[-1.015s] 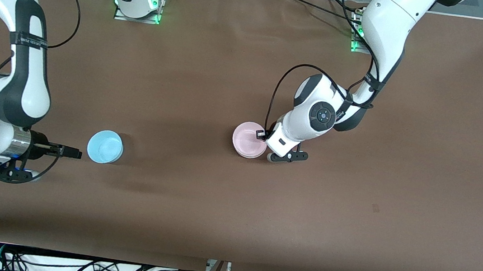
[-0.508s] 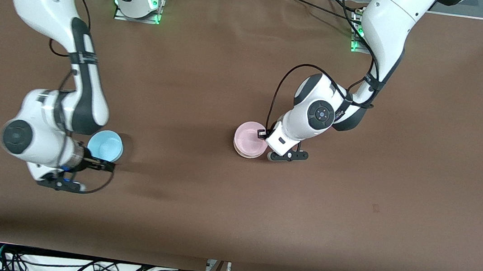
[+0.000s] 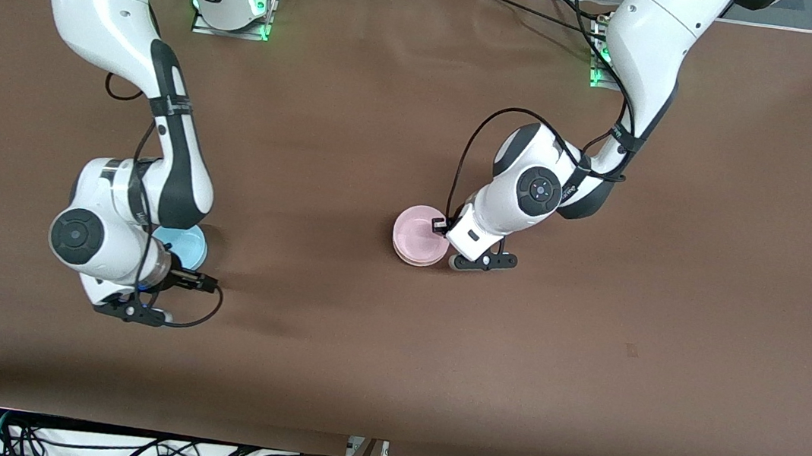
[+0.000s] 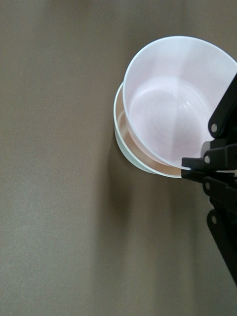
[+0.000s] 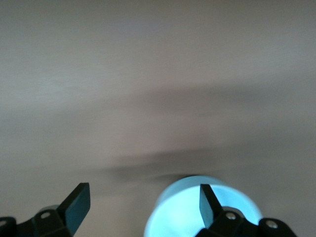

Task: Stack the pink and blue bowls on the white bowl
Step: 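Lower the pink bowl into the white bowl while the right gripper reaches the blue bowl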

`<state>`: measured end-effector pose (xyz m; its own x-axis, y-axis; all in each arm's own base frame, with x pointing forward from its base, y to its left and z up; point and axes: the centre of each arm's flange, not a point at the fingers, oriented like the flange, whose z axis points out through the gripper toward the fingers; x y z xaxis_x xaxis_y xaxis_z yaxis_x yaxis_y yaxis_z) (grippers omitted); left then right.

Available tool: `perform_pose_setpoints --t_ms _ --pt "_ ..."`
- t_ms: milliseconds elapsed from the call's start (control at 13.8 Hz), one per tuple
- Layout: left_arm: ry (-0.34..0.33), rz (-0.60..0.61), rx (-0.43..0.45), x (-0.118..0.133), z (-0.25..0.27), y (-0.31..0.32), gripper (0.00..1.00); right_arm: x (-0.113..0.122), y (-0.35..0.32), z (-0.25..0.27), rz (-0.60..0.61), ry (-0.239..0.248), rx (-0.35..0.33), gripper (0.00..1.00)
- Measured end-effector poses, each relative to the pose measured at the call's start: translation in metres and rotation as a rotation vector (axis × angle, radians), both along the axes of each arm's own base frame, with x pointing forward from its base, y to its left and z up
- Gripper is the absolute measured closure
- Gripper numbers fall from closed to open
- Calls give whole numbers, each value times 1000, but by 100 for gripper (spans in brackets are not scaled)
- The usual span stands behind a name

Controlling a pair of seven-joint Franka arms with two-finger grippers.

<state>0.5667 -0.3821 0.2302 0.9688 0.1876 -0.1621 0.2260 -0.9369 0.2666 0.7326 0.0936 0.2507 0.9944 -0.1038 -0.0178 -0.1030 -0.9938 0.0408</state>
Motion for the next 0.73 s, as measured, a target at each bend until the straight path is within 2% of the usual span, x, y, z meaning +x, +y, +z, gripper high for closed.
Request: perform_pose_setpoints --t_ms 363,653,725 --pt "-7 0 2 0 -3 1 97 -13 -43 -11 13 44 -28 5" --pt "-13 -4 11 -1 -14 1 97 -30 -62 -3 33 41 -26 5" --pt "-13 -2 11 0 -14 2 93 -37 -67 -1 32 39 -25 5"
